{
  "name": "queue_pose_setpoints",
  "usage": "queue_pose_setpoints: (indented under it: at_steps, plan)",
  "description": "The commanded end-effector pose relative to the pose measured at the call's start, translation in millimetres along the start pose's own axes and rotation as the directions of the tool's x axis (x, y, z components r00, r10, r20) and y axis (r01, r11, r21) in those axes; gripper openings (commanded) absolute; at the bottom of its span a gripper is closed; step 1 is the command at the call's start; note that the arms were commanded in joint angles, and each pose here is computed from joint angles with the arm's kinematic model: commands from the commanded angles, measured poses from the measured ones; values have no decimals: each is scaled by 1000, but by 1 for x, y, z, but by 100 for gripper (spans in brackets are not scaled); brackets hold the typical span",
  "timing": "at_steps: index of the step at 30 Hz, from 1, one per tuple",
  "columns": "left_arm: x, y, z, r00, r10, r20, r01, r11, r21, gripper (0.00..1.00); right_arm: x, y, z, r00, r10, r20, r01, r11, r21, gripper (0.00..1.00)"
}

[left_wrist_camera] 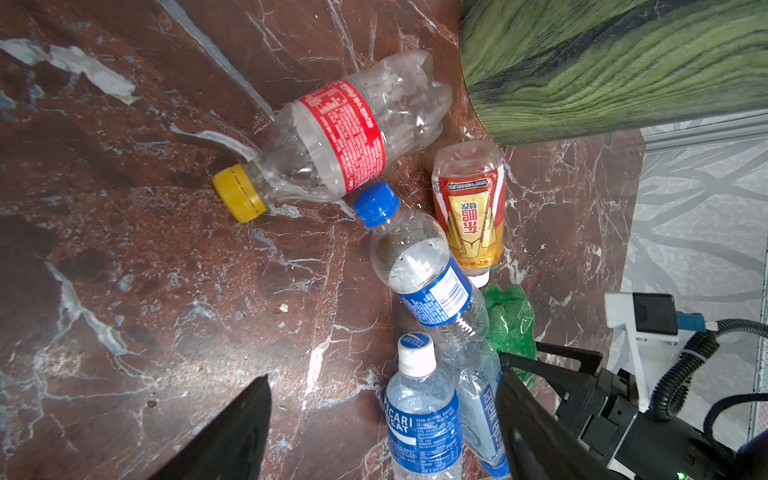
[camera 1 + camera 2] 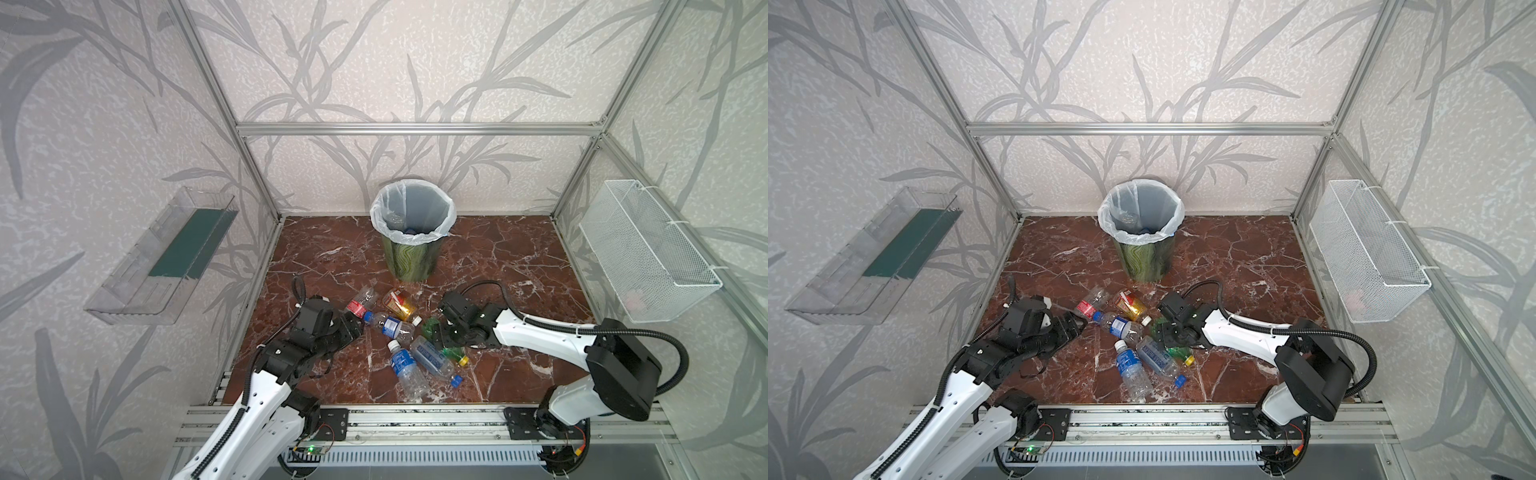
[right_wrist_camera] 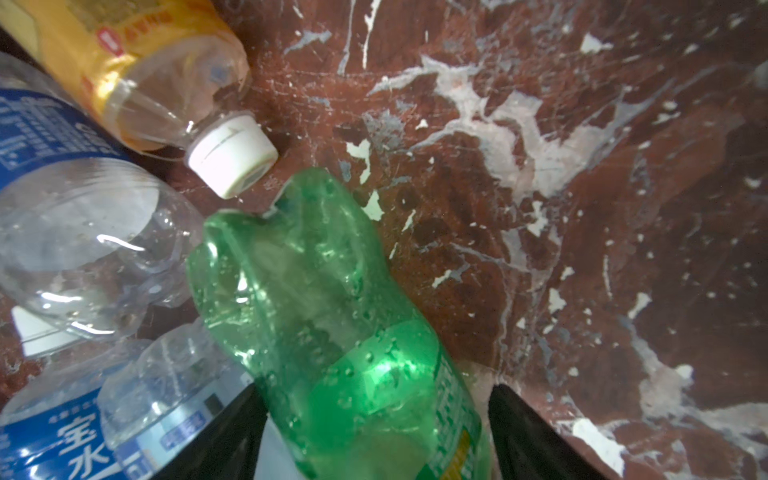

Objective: Throw the plastic bottles in the bin
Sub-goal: 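Reach the right gripper to the yellow-capped green soda bottle and grasp it, then lift the green bottle with the right gripper and drop it into the bin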

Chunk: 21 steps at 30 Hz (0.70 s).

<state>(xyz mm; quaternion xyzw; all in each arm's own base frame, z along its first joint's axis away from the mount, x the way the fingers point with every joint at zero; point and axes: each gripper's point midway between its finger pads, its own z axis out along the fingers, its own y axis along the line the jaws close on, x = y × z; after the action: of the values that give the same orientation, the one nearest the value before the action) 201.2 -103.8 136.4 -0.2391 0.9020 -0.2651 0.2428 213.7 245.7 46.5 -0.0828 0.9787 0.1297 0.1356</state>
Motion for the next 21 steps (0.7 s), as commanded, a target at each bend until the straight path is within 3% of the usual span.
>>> queue_pose_setpoints:
  at_steps: [1, 16, 21]
  plan:
    - [1, 1, 2, 1000, -14, -5, 14, 1000, 2, 84, -5, -9, -2, 1000, 18, 7, -18, 997, 73, 80]
    - [1, 1, 7, 1000, -10, -12, 10, 1000, -6, 83, 7, -52, -5, 987, 162, 13, -163, 982, 93, 63]
    - [2, 3, 10, 1000, -13, -16, 12, 1000, -9, 83, 13, -61, -12, 969, 243, 45, -244, 970, 10, 60]
